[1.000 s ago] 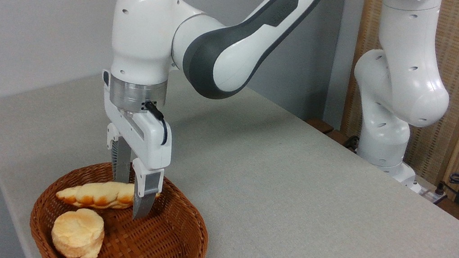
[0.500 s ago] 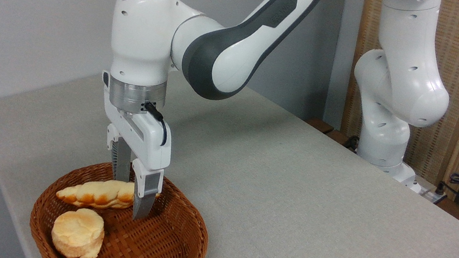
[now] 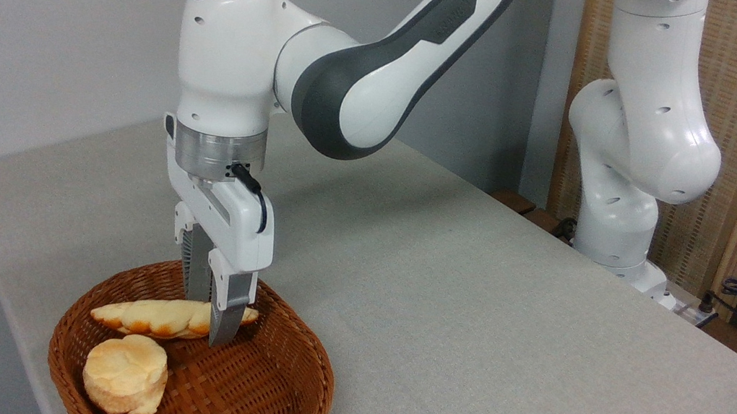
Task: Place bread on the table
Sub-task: 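Close the gripper on the elongated golden roll, then lift the roll out of the basket and lower it onto the table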
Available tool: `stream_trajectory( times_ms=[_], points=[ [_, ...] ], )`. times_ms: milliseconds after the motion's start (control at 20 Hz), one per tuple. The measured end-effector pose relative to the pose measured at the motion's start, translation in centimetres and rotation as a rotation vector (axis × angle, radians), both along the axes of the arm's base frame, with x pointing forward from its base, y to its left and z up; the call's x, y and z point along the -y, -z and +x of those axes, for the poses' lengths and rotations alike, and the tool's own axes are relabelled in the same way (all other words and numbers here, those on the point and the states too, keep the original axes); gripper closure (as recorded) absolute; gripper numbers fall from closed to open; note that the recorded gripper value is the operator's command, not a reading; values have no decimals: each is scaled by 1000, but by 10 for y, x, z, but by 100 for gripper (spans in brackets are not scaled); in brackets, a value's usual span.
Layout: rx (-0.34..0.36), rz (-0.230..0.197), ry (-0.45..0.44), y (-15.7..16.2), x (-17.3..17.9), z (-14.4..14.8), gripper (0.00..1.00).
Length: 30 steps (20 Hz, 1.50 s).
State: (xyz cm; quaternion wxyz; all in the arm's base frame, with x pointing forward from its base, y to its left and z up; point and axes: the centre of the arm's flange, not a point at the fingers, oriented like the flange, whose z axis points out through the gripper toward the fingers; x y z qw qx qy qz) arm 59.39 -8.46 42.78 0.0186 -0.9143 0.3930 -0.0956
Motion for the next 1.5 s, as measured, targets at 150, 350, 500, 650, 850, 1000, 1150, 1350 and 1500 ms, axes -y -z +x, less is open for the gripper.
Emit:
stream_trajectory(
  times_ms=[150,350,500,650,850,1000,1150,1350,1500],
  points=[
    [0,0,0,0,0,0,60],
    [0,0,1,0,1,0,60],
    [0,0,2,0,1,0,71],
    [0,0,5,0,3,0,72],
    [2,-1,11,-1,6,-1,72],
    [20,-6,17,-11,9,0,72],
    [47,-16,34,-32,18,-5,72],
    [46,-21,40,-48,20,-13,72],
    [71,-29,39,-64,18,-17,72]
  ],
)
